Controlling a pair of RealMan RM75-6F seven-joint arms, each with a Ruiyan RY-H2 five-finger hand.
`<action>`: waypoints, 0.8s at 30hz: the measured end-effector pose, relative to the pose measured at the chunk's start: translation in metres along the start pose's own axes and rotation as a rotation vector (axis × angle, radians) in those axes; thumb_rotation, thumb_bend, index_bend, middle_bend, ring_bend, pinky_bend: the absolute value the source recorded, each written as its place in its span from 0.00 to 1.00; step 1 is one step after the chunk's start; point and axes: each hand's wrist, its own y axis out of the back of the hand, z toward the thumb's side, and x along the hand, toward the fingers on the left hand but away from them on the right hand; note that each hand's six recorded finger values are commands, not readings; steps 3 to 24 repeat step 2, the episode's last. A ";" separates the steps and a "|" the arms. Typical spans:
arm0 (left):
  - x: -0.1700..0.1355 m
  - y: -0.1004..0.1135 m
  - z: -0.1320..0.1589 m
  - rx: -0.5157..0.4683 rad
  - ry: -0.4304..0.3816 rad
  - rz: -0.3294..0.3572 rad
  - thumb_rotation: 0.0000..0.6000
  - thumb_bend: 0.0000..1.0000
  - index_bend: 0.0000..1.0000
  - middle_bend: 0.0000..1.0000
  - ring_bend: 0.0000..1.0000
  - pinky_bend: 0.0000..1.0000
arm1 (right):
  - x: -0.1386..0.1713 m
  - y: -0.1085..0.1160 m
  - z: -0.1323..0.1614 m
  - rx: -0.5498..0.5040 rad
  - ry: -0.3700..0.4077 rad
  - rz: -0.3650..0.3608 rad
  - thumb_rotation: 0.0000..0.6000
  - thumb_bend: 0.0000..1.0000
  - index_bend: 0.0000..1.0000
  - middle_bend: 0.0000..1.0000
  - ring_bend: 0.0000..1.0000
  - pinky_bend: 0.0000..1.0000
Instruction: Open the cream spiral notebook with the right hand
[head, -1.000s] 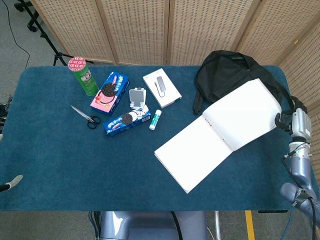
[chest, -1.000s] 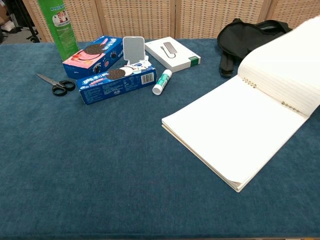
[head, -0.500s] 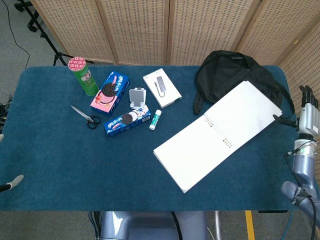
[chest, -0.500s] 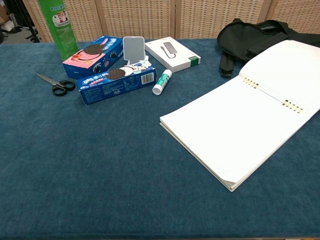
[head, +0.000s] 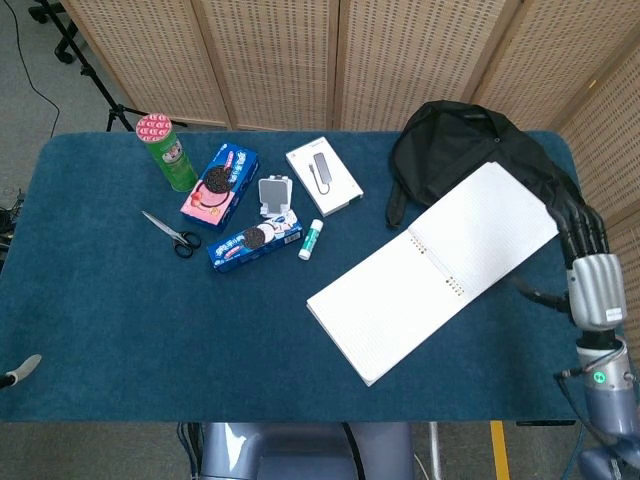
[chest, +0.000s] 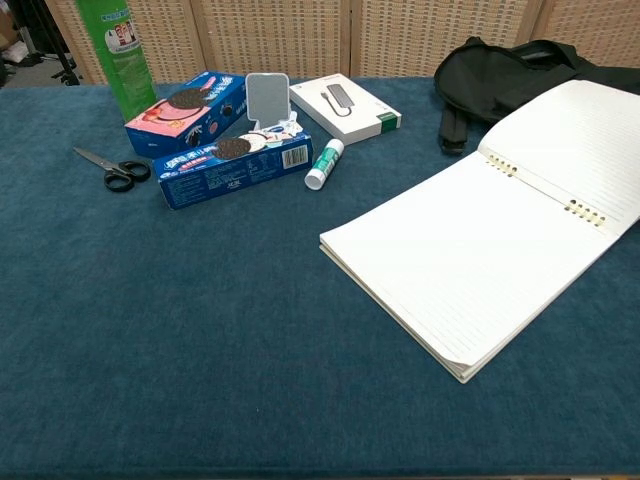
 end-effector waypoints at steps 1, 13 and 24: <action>0.000 0.000 0.000 0.003 0.001 0.005 1.00 0.00 0.00 0.00 0.00 0.00 | 0.010 -0.002 0.007 0.006 0.010 0.018 1.00 0.00 0.00 0.00 0.00 0.00; -0.001 0.000 0.000 0.006 0.001 0.007 1.00 0.00 0.00 0.00 0.00 0.00 | 0.017 -0.003 0.011 0.013 0.014 0.031 1.00 0.00 0.00 0.00 0.00 0.00; -0.001 0.000 0.000 0.006 0.001 0.007 1.00 0.00 0.00 0.00 0.00 0.00 | 0.017 -0.003 0.011 0.013 0.014 0.031 1.00 0.00 0.00 0.00 0.00 0.00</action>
